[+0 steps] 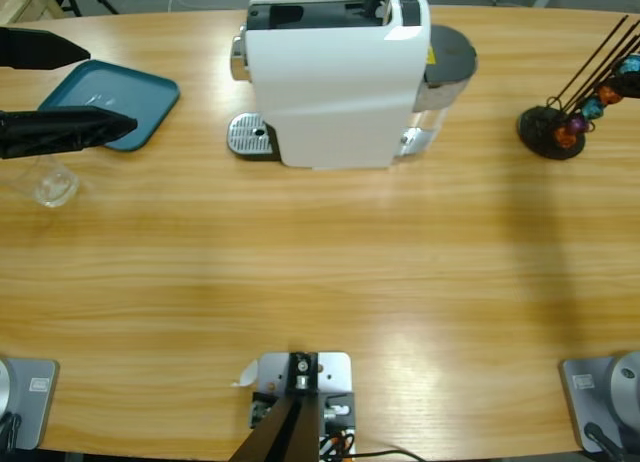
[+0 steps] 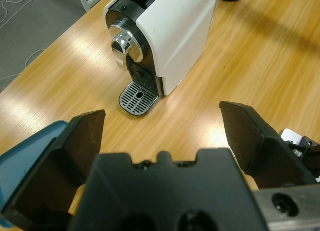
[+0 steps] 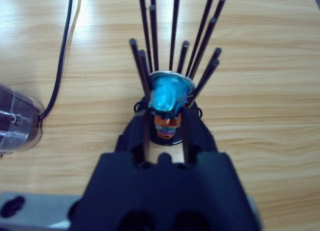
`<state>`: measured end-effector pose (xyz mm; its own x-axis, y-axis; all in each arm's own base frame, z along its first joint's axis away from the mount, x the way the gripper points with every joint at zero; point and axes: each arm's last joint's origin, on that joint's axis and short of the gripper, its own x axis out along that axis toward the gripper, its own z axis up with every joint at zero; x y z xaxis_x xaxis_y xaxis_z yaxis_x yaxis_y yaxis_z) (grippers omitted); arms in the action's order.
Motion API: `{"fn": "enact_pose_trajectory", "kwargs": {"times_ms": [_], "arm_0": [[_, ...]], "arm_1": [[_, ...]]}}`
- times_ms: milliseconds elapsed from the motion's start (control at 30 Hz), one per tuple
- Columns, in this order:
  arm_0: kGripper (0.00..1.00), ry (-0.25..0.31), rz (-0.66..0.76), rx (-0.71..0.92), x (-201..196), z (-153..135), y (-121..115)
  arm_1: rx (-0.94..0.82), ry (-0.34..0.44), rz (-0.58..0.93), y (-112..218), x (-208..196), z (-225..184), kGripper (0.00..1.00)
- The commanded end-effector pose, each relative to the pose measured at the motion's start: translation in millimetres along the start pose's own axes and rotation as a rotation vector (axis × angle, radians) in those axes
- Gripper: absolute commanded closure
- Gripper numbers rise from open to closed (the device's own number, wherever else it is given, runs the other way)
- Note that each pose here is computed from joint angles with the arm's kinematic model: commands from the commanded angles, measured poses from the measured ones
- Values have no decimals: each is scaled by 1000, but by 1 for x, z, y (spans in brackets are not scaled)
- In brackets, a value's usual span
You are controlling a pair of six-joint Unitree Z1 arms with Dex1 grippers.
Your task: Pour coffee
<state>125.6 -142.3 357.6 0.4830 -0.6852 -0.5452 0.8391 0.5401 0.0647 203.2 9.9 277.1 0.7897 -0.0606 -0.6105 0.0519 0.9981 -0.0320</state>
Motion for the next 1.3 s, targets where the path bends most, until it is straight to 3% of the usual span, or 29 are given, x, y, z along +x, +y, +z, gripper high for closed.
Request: {"fn": "enact_pose_trajectory", "kwargs": {"times_ms": [33, 133, 200, 233, 600, 633, 667, 700, 733, 767, 933, 1300], "arm_0": [[0, 36, -16, -23, 16, -1, -2], [0, 42, -29, -17, 19, -1, -4], [0, 47, -36, -17, 21, -1, -6], [0, 47, -39, -15, 21, -1, -6], [0, 47, -44, -16, 21, -1, -8], [0, 48, -44, -16, 21, -1, -8], [0, 48, -44, -16, 21, -2, -8], [0, 48, -44, -16, 21, -2, -8], [0, 50, -44, -17, 22, -2, -8], [0, 53, -45, -18, 22, -3, -8], [0, 59, -55, -13, 23, -4, -10], [0, 56, -57, -21, 22, -4, -11]], "arm_1": [[-4, 25, -18, -3, 7, -4, 786], [3, 13, -22, -3, 6, -1, 796], [5, 7, -26, -4, 5, 1, 985], [7, 3, -31, -4, 4, 1, 1000], [31, -15, -44, -5, 2, 6, 1000], [41, -8, -45, -5, 1, 5, 808], [50, 2, -46, -5, 0, 4, 338], [59, 11, -41, -5, -1, 3, 141], [64, 19, -39, -5, -2, 1, 46], [66, 25, -39, -6, -4, -1, 5], [92, 41, -43, -7, -13, -9, 1], [90, 46, -44, -6, -9, -5, 109]]}}
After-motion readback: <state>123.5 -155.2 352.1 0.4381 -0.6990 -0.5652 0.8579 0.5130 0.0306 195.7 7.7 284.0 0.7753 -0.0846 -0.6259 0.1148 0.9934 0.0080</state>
